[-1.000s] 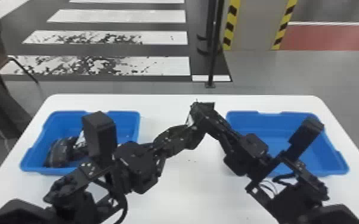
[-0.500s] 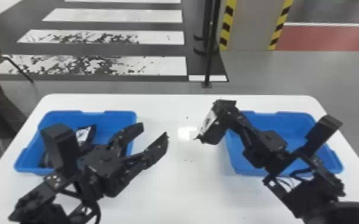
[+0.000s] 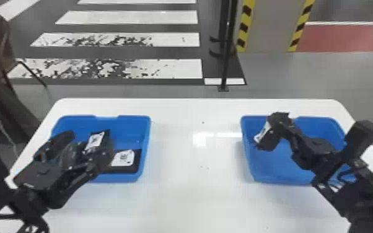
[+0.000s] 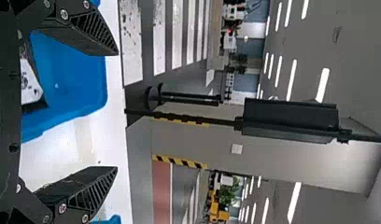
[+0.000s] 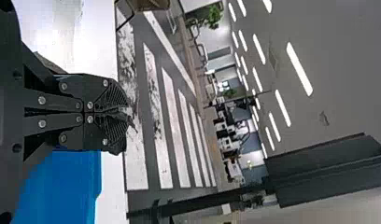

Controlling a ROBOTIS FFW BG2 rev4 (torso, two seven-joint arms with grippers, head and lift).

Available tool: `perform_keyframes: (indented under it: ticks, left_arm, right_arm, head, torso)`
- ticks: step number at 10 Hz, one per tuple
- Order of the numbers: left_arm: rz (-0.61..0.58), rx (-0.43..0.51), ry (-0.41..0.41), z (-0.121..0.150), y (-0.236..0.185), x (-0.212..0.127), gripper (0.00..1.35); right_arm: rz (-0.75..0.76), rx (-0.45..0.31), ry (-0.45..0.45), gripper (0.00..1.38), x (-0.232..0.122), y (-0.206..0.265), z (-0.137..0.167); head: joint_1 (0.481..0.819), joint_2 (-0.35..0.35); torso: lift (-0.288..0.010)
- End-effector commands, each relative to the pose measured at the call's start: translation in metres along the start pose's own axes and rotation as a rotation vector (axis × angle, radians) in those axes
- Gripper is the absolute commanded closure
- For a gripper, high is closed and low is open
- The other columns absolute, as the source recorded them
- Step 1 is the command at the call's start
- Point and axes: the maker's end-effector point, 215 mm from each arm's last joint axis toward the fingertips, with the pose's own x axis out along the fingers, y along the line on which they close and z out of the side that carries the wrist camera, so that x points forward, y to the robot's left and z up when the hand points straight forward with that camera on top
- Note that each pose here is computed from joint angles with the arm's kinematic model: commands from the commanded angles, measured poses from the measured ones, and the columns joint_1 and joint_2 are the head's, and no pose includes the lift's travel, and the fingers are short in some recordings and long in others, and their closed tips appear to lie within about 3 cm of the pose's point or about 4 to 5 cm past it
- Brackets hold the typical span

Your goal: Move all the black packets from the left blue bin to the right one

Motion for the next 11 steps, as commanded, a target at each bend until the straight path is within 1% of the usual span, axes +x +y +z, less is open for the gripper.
perform_keyframes:
  ticks: [1, 2, 3, 4, 5, 6, 7, 9, 10, 11]
  left_arm:
    - [0.041, 0.011, -0.006, 0.002, 0.016, -0.012, 0.17]
    - [0.042, 0.006, -0.019, 0.005, 0.015, -0.016, 0.17]
    - [0.040, -0.001, -0.031, 0.006, 0.014, -0.018, 0.17]
    - [0.041, -0.011, -0.043, 0.006, 0.012, -0.024, 0.17]
    - [0.051, -0.014, -0.058, 0.007, 0.012, -0.030, 0.17]
    - [0.061, -0.017, -0.049, 0.001, 0.014, -0.035, 0.17]
    - [0.065, -0.020, -0.040, -0.003, 0.015, -0.039, 0.17]
    - [0.074, 0.008, -0.072, 0.006, 0.018, -0.045, 0.17]
    - [0.085, 0.025, -0.079, 0.007, 0.021, -0.052, 0.17]
    - [0.092, 0.028, -0.054, -0.001, 0.023, -0.055, 0.17]
  right_arm:
    - [-0.101, -0.073, 0.037, 1.28, -0.002, -0.052, -0.006]
    - [-0.168, -0.081, 0.054, 1.15, -0.011, -0.079, -0.013]
    - [-0.209, -0.083, 0.057, 0.70, -0.021, -0.094, -0.019]
    - [-0.222, -0.095, 0.048, 0.31, -0.032, -0.094, -0.022]
    - [-0.223, -0.106, 0.037, 0.11, -0.049, -0.085, -0.022]
    - [-0.215, -0.100, 0.017, 0.11, -0.066, -0.069, -0.021]
    - [-0.201, -0.105, -0.026, 0.11, -0.086, -0.047, -0.011]
    - [-0.191, -0.122, -0.101, 0.11, -0.128, -0.004, 0.016]
    - [-0.189, -0.114, -0.116, 0.11, -0.145, 0.014, 0.024]
    - [-0.178, -0.088, -0.122, 0.12, -0.160, 0.031, 0.029]
  head:
    - [0.695, 0.028]
    - [0.695, 0.020]
    - [0.695, -0.013]
    - [0.695, -0.039]
    - [0.695, -0.054]
    - [0.695, -0.056]
    - [0.695, -0.051]
    - [0.695, -0.031]
    - [0.695, -0.016]
    - [0.695, 0.004]
  torso:
    - [-0.140]
    - [-0.140]
    - [-0.140]
    - [-0.140]
    - [-0.140]
    - [-0.140]
    - [-0.140]
    - [-0.140]
    - [-0.140]
    - [-0.140]
